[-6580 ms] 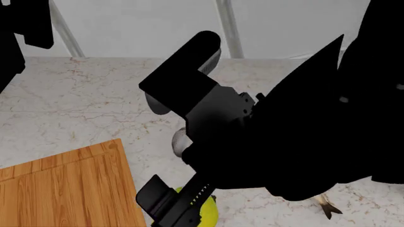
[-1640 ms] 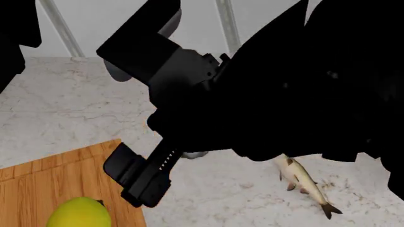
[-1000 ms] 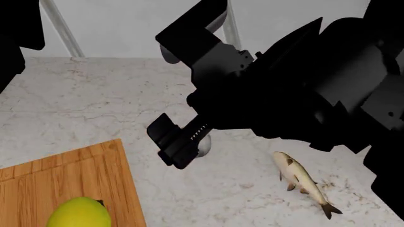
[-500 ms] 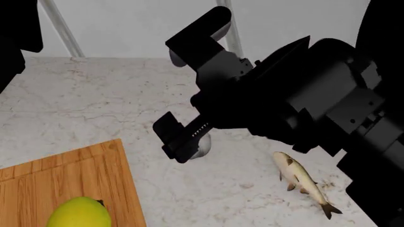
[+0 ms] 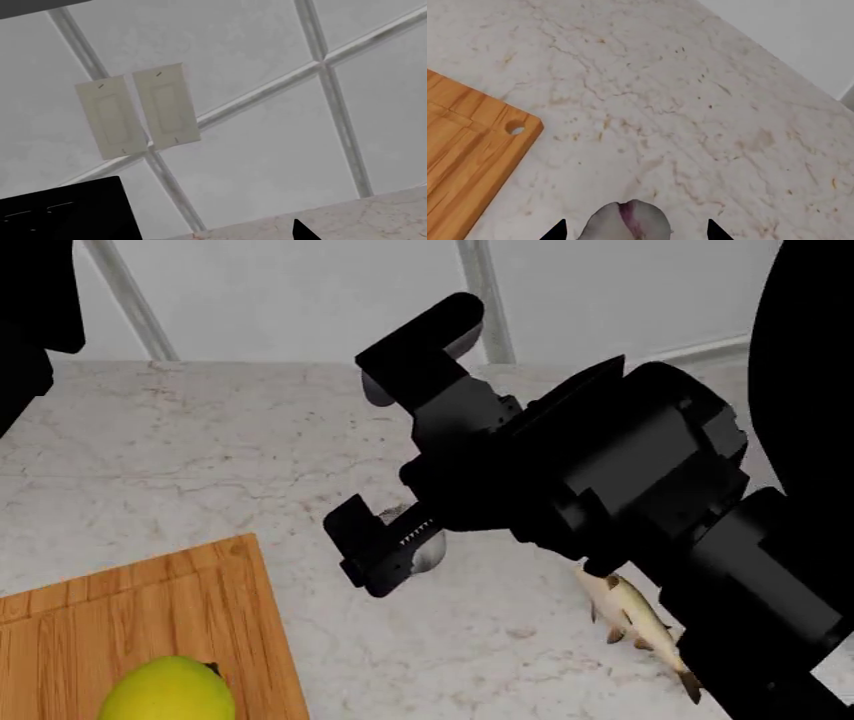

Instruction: Clear the non-vegetable object off the cutting board and place the vegetables onto it.

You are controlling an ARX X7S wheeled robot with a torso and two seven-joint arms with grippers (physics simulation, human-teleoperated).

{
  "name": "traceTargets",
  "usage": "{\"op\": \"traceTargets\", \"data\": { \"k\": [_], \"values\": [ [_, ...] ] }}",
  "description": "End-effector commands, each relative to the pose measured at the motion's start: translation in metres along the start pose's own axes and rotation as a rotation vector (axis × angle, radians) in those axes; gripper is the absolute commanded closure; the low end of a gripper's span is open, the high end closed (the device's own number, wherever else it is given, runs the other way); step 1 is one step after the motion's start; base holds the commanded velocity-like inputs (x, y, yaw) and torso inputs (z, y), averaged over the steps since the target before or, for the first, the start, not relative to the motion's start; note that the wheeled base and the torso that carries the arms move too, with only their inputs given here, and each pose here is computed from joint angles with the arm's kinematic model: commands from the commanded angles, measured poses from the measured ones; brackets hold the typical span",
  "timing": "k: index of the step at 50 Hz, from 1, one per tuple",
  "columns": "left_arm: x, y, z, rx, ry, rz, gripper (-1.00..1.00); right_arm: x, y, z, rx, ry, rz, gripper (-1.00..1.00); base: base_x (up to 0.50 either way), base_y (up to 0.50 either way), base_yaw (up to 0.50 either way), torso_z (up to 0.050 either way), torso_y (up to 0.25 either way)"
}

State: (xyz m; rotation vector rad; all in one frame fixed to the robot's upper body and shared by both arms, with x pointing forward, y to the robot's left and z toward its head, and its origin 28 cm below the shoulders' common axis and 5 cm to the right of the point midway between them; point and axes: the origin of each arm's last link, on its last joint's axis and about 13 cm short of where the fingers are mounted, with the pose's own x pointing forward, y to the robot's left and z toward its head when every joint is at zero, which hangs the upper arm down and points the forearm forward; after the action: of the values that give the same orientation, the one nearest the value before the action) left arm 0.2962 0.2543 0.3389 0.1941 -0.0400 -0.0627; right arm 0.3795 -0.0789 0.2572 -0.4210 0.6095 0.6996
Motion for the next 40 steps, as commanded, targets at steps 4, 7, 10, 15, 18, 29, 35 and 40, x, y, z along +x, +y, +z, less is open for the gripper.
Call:
{"op": "traceTargets", "data": {
  "k": [4, 7, 10, 15, 18, 29, 35, 40],
  "values": [
    [0.000, 0.002, 0.002, -0.022, -0.014, -0.020, -1.00, 0.017, 0.008, -0.005, 0.005, 0.006, 0.062, -1.00, 0.00, 0.00, 0.00, 0.000, 0.000],
    [-0.001, 0.002, 0.003, -0.023, -0.017, -0.017, -1.00, 0.018, 0.007, -0.006, 0.013, 0.010, 0.058, -1.00, 0.00, 0.00, 0.00, 0.000, 0.000],
    [-0.001, 0.002, 0.002, -0.023, -0.015, -0.017, -1.00, 0.018, 0.009, -0.008, 0.015, 0.012, 0.063, -1.00, 0.00, 0.00, 0.00, 0.000, 0.000],
    [-0.001, 0.002, 0.003, -0.024, -0.016, -0.018, -1.00, 0.021, 0.010, -0.012, 0.039, 0.004, 0.078, -1.00, 0.00, 0.00, 0.00, 0.000, 0.000],
    [-0.001, 0.002, 0.002, -0.025, -0.014, -0.018, -1.00, 0.023, 0.011, -0.016, 0.052, 0.006, 0.084, -1.00, 0.00, 0.00, 0.00, 0.000, 0.000],
    [-0.001, 0.002, 0.002, -0.029, -0.014, -0.019, -1.00, 0.027, 0.012, -0.023, 0.061, 0.026, 0.086, -1.00, 0.00, 0.00, 0.00, 0.000, 0.000],
    [0.000, 0.000, 0.002, -0.031, -0.015, -0.023, -1.00, 0.026, 0.012, -0.027, 0.066, 0.041, 0.076, -1.00, 0.00, 0.00, 0.00, 0.000, 0.000],
    [-0.001, 0.000, 0.004, -0.030, -0.019, -0.024, -1.00, 0.019, 0.012, -0.024, 0.056, 0.039, 0.061, 1.00, 0.00, 0.00, 0.00, 0.000, 0.000]
  ]
}}
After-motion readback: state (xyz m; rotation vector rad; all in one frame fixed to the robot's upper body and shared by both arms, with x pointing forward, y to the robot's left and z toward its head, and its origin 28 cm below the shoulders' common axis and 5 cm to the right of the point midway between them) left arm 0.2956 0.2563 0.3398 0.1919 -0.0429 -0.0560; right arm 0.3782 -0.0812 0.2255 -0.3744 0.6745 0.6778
